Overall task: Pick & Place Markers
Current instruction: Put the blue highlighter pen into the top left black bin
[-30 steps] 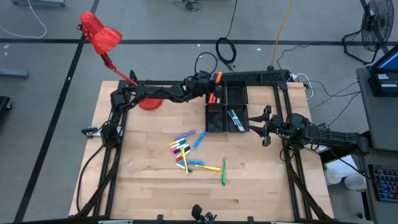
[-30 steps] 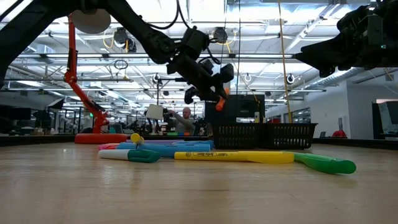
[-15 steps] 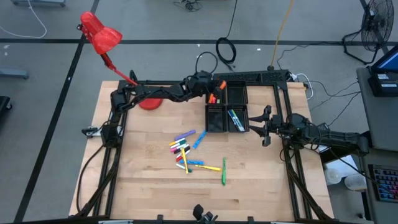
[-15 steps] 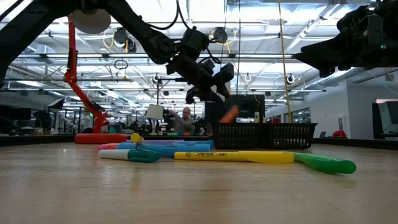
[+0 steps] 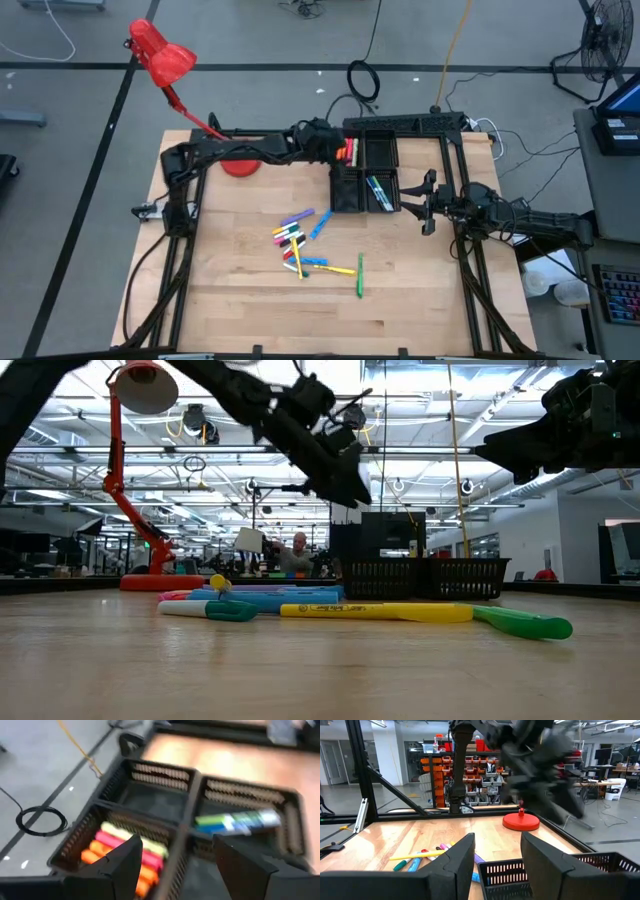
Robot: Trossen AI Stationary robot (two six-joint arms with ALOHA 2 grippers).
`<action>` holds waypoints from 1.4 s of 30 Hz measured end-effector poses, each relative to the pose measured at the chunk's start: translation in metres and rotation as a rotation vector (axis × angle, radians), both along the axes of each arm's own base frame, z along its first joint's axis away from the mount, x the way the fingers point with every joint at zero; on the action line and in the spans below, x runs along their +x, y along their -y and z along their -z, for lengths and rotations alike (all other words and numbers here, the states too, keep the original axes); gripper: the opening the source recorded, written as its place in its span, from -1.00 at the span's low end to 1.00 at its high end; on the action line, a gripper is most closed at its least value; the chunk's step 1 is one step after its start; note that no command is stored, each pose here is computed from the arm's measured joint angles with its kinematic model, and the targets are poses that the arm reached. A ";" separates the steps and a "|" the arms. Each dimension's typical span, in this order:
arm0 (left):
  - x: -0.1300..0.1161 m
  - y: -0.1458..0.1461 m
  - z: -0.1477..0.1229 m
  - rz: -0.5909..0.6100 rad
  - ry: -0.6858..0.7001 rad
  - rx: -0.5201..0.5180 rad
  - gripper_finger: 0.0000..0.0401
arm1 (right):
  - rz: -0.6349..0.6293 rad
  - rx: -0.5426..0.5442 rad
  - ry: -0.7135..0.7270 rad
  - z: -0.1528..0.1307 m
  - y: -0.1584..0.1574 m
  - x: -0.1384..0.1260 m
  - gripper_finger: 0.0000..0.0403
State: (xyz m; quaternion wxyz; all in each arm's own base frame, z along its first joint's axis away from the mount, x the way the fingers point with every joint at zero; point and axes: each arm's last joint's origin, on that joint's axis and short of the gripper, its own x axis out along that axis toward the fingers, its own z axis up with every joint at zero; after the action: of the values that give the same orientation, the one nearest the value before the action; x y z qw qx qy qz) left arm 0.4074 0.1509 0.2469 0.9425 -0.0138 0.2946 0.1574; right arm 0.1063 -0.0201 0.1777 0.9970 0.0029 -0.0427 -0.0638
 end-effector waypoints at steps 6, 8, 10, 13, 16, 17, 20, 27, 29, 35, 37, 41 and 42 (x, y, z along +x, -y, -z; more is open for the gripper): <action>-0.029 0.051 -0.019 0.090 -0.259 -0.087 0.18 | 0.000 0.000 0.000 0.000 0.000 0.000 -0.28; -0.035 0.067 -0.019 0.103 -0.326 -0.122 0.16 | 0.000 0.000 0.000 0.000 0.000 0.000 -0.28; -0.041 0.081 -0.016 0.106 -0.418 -0.149 0.14 | 0.000 0.000 0.000 0.000 0.000 0.000 -0.28; -0.049 0.098 -0.008 0.083 -0.539 -0.154 0.11 | 0.000 0.000 -0.001 0.000 0.000 0.000 -0.28; -0.054 0.108 0.005 0.050 -0.596 -0.155 0.08 | 0.000 0.000 -0.001 0.000 0.000 0.000 -0.28; -0.055 0.111 0.010 0.044 -0.600 -0.165 0.06 | 0.000 0.000 0.000 0.000 0.000 0.000 -0.28; -0.056 0.117 0.022 -0.009 -0.570 -0.243 0.02 | 0.000 0.000 0.000 0.000 0.000 0.000 -0.28; -0.051 0.136 0.045 -0.062 -0.432 -0.248 -0.09 | 0.000 0.000 0.000 0.000 0.000 0.000 -0.28; -0.050 0.145 0.047 -0.028 -0.420 -0.234 -0.13 | 0.000 0.000 0.000 0.000 0.000 0.000 -0.28; -0.044 0.175 0.040 0.030 -0.357 -0.250 -0.23 | 0.000 0.000 0.000 0.000 0.000 0.000 -0.28; -0.039 0.189 0.030 0.075 -0.323 -0.242 -0.24 | 0.000 0.000 0.000 0.000 0.000 0.000 -0.28; -0.032 0.217 0.004 0.145 -0.251 -0.194 -0.24 | 0.000 0.000 0.000 0.000 0.000 0.000 -0.28; -0.032 0.223 -0.003 0.136 -0.234 -0.179 -0.24 | 0.000 0.000 0.000 0.000 0.000 0.000 -0.28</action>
State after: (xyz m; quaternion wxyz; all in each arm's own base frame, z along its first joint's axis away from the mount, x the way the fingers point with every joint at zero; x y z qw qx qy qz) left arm 0.3758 -0.0723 0.2500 0.9053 -0.0591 0.4153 0.0669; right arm 0.1063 -0.0201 0.1777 0.9971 0.0030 -0.0425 -0.0638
